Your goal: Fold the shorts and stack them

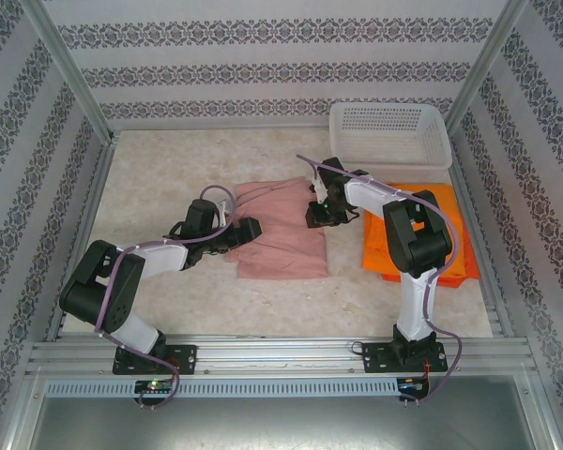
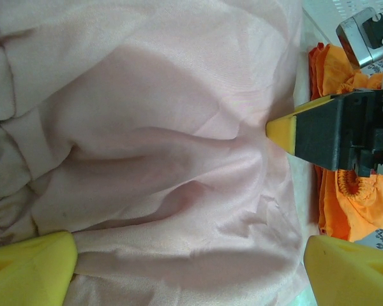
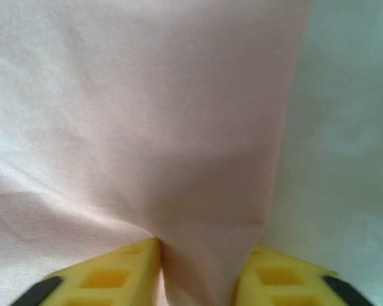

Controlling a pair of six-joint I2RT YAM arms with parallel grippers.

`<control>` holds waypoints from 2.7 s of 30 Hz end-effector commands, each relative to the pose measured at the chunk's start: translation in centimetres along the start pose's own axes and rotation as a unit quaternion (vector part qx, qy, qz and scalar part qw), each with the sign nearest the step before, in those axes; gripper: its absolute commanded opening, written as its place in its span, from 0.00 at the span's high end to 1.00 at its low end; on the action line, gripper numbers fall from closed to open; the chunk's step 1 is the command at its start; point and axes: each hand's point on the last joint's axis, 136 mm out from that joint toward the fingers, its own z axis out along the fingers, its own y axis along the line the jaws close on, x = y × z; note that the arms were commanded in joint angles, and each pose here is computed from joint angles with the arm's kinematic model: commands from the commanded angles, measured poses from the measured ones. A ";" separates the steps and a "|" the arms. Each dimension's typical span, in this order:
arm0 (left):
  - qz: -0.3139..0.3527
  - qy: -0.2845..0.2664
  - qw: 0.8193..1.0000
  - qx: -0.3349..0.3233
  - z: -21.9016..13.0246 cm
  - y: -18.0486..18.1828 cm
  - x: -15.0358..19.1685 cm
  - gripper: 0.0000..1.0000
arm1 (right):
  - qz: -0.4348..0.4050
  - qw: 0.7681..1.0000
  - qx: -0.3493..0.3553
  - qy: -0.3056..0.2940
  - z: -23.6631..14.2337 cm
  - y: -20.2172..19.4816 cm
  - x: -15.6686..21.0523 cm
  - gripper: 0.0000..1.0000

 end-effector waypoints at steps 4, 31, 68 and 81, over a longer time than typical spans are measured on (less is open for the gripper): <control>-0.028 0.017 0.999 -0.040 -0.8 1.9 1.7 0.07 | -0.020 0.999 0.046 0.014 0.8 0.3 0.4 0.85; 0.041 -0.075 0.996 -0.004 -4.4 -4.5 -4.5 0.00 | -0.047 0.997 0.052 -0.018 -2.0 2.2 0.1 1.00; -0.042 -0.045 0.998 -0.032 2.1 4.5 -8.1 0.00 | 0.032 0.987 -0.153 0.027 0.2 12.5 11.6 0.23; -0.031 -0.052 0.998 -0.017 0.8 3.5 -8.7 0.00 | -0.036 0.981 -0.191 0.007 -3.7 14.9 14.2 0.21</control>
